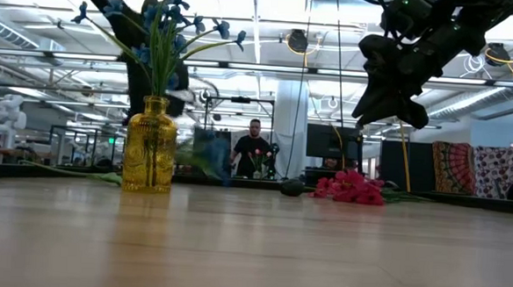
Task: Sort flowers into vase by color
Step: Put the blue flowers into the yellow vase
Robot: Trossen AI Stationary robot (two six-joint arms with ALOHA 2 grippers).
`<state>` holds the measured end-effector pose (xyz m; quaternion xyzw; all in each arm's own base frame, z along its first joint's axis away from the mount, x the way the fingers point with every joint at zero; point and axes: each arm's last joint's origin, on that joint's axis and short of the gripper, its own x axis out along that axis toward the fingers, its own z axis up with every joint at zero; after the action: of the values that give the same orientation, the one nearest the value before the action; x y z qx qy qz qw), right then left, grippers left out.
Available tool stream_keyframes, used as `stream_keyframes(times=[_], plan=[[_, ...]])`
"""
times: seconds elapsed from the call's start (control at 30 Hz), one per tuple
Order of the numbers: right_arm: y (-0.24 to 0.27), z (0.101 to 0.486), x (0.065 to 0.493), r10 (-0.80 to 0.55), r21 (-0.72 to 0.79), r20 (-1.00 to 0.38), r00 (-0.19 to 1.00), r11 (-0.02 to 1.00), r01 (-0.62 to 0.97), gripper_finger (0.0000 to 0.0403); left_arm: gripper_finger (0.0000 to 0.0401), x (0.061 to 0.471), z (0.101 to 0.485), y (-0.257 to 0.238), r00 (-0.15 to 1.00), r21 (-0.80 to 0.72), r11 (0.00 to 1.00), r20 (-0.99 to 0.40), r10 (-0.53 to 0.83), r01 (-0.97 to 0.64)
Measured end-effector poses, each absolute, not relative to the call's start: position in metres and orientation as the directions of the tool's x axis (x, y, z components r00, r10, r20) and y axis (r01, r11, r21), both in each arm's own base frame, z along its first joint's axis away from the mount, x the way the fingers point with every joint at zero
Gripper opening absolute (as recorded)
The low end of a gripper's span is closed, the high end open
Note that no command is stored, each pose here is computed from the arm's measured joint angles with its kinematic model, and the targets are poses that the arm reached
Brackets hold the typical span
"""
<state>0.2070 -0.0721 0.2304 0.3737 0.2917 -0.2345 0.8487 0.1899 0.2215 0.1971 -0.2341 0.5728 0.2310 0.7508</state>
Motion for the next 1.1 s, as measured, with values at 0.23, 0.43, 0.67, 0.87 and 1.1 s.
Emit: stream_keyframes(times=[0.23,0.43,0.67,0.87,1.1], plan=[[-0.064,0.23,0.21,-0.151,0.486,-0.671,0.726,0.651,0.584,0.0083,0.0001,0.165,0.271,0.192,0.393,-0.078,0.706,-0.87,0.296,-0.704],[-0.057,0.23,0.212,-0.128,0.478,-0.671,0.73,0.679,0.558,0.0083,0.0,0.137,0.322,0.154,0.449,-0.073,0.596,-0.732,0.513,-0.8],[-0.052,0.23,0.213,-0.109,0.462,-0.671,0.733,0.712,0.529,0.0083,0.0,0.107,0.363,0.099,0.615,-0.241,0.591,-0.529,0.585,-0.77],[-0.048,0.23,0.214,-0.098,0.45,-0.671,0.735,0.734,0.508,0.0083,0.0,0.082,0.381,0.062,0.708,-0.368,0.605,-0.379,0.596,-0.706],[-0.044,0.23,0.215,-0.082,0.434,-0.67,0.737,0.762,0.48,0.0083,0.0,0.066,0.388,0.036,0.821,-0.483,0.666,-0.28,0.497,-0.568]])
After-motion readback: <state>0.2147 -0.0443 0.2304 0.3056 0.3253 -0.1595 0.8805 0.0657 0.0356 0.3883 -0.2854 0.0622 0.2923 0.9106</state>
